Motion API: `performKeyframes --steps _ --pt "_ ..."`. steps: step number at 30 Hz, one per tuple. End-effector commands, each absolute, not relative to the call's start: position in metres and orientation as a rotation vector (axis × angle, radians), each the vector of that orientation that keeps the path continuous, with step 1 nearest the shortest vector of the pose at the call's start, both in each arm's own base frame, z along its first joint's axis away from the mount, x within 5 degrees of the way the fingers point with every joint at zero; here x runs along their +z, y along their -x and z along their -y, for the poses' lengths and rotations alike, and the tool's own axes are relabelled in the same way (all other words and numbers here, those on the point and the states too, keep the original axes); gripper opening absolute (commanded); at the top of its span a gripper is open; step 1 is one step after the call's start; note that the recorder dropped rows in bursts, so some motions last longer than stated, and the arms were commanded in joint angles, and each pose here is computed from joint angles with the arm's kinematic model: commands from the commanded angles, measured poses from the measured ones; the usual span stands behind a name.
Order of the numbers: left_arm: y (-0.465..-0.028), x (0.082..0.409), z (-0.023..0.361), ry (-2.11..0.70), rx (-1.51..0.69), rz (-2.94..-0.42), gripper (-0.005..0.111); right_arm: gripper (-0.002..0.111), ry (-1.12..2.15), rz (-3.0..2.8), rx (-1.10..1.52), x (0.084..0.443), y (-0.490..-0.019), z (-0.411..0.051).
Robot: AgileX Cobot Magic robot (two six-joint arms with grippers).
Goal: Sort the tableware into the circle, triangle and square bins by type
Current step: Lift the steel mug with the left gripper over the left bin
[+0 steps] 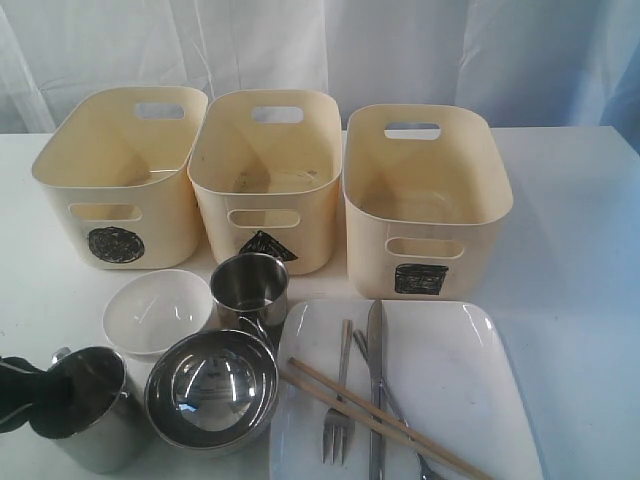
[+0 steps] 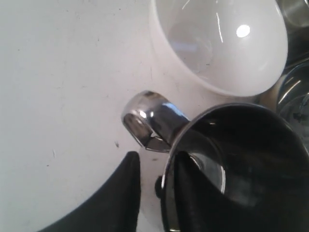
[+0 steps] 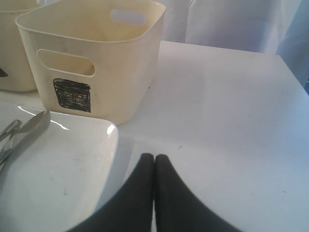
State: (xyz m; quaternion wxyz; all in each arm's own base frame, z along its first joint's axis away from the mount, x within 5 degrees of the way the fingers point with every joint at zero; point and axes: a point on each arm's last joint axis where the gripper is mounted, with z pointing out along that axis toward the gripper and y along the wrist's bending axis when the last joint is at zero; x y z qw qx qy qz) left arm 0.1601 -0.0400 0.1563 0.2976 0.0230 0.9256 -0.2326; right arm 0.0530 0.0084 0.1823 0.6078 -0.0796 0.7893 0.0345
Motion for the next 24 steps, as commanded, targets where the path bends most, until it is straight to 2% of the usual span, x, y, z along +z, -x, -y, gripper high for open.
performKeyframes --steps 1,5,16,21,24 --pt "-0.159 0.154 0.038 -0.068 -0.579 -2.471 0.014 0.000 0.183 -1.817 0.068 0.182 -0.053 -0.008" --pt "-0.159 0.154 0.038 -0.142 -0.553 -2.459 0.005 0.000 0.183 -1.817 0.068 0.182 -0.053 -0.008" --pt "-0.162 0.158 0.040 -0.160 -0.572 -2.427 0.005 0.000 0.183 -1.817 0.068 0.182 -0.053 -0.008" --pt "-0.172 0.176 0.048 -0.260 -0.664 -2.334 0.005 0.000 0.183 -1.817 0.068 0.182 -0.053 -0.008" --pt "-0.178 0.198 0.049 -0.302 -0.647 -2.234 0.005 0.000 0.183 -1.817 0.068 0.182 -0.053 -0.008"
